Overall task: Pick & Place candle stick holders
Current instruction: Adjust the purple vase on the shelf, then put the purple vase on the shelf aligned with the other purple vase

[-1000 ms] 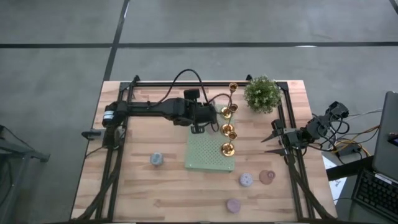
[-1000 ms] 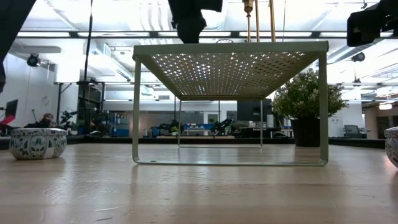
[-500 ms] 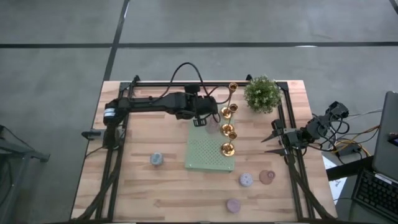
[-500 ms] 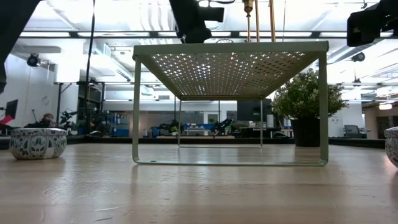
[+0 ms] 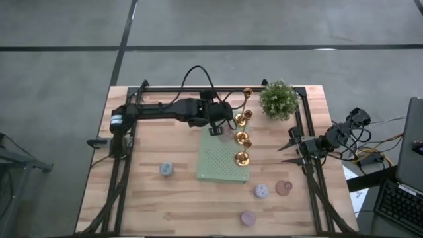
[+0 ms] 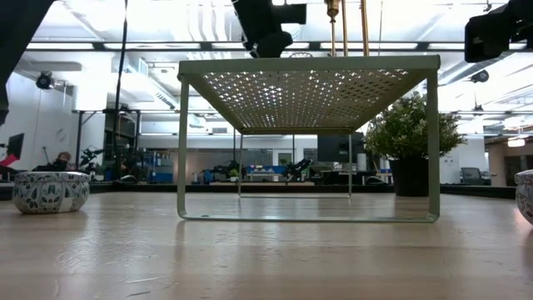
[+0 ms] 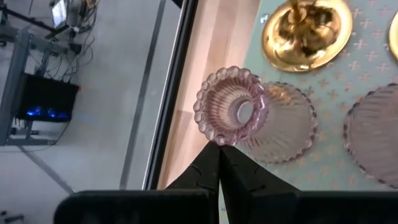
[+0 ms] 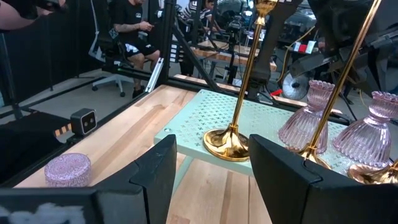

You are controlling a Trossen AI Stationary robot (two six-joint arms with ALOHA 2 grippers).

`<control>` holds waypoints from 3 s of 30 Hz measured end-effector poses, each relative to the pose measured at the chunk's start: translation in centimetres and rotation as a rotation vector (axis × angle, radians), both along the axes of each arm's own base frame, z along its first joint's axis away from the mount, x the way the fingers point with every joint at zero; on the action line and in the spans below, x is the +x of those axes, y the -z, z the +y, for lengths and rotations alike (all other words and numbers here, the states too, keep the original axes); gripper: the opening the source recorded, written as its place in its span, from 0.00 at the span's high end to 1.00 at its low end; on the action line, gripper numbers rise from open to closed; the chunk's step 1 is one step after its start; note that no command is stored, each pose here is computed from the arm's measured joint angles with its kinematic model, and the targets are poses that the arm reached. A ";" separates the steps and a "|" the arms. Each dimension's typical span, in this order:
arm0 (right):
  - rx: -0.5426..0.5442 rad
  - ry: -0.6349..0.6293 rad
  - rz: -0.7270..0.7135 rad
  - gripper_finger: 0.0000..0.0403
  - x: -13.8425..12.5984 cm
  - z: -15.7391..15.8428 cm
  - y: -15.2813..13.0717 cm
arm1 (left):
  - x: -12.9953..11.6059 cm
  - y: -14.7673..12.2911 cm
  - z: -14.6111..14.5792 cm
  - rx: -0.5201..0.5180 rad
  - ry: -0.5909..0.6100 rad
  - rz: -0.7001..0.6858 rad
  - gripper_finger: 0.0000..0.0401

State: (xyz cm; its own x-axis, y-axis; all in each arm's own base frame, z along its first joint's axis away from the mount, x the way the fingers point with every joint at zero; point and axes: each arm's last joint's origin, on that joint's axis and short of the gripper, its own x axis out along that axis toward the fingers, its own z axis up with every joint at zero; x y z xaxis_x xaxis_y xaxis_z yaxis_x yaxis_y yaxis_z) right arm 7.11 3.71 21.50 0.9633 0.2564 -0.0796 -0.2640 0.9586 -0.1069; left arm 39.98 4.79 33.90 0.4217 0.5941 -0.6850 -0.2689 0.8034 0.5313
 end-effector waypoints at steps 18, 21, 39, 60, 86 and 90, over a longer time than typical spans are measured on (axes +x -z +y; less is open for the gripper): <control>0.000 0.000 0.000 0.52 0.0 0.0 0.0 | -1.0 -0.2 -0.2 -0.012 -0.005 0.063 0.98; 0.000 0.001 -0.001 0.52 0.0 0.0 0.0 | -1.9 -0.9 -0.7 -0.026 -0.018 0.061 0.98; 0.000 0.001 -0.001 0.52 0.0 0.0 0.0 | -8.9 -4.0 -9.7 -0.160 0.194 -0.240 0.98; 0.000 0.000 -0.001 0.52 0.0 0.0 0.0 | -19.7 2.6 -10.9 -0.386 0.391 -0.695 0.98; 0.001 0.001 -0.001 0.52 0.0 0.0 0.0 | -27.4 11.2 -8.5 -0.505 0.508 -0.993 0.98; 0.001 0.000 -0.001 0.52 0.0 0.0 0.0 | -28.2 12.2 -8.2 -0.505 0.513 -1.019 0.98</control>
State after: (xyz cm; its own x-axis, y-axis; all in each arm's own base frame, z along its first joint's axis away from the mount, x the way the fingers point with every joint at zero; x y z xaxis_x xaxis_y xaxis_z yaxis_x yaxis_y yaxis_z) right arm 7.10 3.70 21.50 0.9634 0.2563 -0.0787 -0.2638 0.9587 -0.1066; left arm 11.74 -3.38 21.74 0.9994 -0.0301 -0.0141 0.0280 0.9907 -0.1333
